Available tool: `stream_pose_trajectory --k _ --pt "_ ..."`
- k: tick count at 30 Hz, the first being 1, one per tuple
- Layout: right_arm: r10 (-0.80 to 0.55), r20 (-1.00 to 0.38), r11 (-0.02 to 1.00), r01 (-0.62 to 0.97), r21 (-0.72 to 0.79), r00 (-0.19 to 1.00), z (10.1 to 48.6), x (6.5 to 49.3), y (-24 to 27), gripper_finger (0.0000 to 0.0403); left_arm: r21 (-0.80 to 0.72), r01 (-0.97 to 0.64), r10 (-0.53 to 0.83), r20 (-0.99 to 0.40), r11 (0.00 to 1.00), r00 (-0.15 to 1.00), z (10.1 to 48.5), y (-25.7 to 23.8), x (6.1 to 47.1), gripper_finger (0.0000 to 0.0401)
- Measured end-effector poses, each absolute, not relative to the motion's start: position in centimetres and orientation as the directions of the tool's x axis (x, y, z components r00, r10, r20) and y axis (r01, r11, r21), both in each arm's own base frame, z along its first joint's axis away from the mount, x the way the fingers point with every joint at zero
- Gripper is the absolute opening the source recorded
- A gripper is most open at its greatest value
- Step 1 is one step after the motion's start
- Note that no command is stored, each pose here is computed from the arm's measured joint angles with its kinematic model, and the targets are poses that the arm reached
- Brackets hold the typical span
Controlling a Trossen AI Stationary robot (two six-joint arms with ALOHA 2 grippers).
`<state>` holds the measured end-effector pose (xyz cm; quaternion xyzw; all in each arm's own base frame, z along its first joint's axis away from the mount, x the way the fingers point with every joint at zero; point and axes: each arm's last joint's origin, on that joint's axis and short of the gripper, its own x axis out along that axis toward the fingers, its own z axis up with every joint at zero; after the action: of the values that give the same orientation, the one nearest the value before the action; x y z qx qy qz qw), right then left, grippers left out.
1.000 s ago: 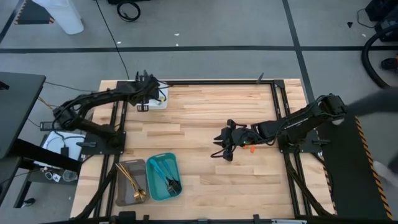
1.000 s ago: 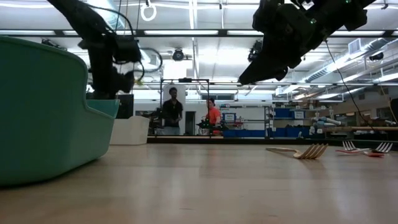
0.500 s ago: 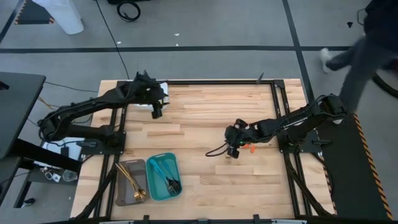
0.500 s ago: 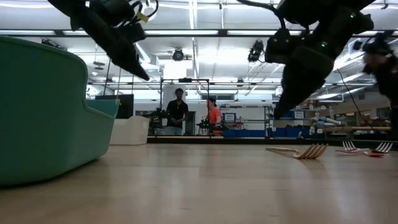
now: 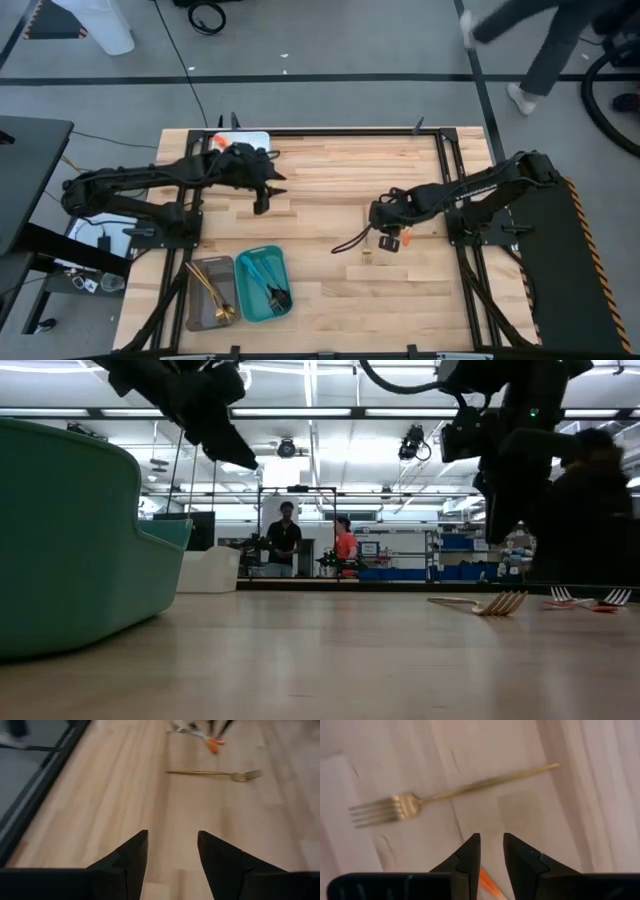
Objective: Sort silverware by color (type)
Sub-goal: Put the orange fork into the white bin
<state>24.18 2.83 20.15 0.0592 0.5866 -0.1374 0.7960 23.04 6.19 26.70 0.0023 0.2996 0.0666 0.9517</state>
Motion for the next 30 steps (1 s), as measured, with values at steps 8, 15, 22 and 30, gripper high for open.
stream_pose_trajectory --k 8,15,22,30 --pt "-0.112 -0.980 0.947 0.317 -0.055 0.162 20.2 23.4 1.0 0.0145 -0.039 -0.048 0.026 -0.448 0.998 0.893 27.9 3.0 24.4 0.0180" --pt "-0.077 -0.997 0.943 0.324 -0.080 -0.021 20.0 21.7 0.3 0.0175 -0.076 0.028 -0.057 -0.409 0.997 0.911 28.3 0.7 24.7 0.0180" --pt "-0.081 -0.994 0.948 0.301 -0.098 -0.070 20.1 21.3 -0.1 0.0179 -0.056 0.038 -0.057 -0.385 0.998 0.921 28.5 -0.4 24.9 0.0180" --pt "-0.074 -0.996 0.967 0.242 -0.084 -0.054 18.4 20.9 0.1 0.0162 -0.054 0.066 -0.081 -0.365 0.996 0.927 28.7 -1.1 24.9 0.0180"
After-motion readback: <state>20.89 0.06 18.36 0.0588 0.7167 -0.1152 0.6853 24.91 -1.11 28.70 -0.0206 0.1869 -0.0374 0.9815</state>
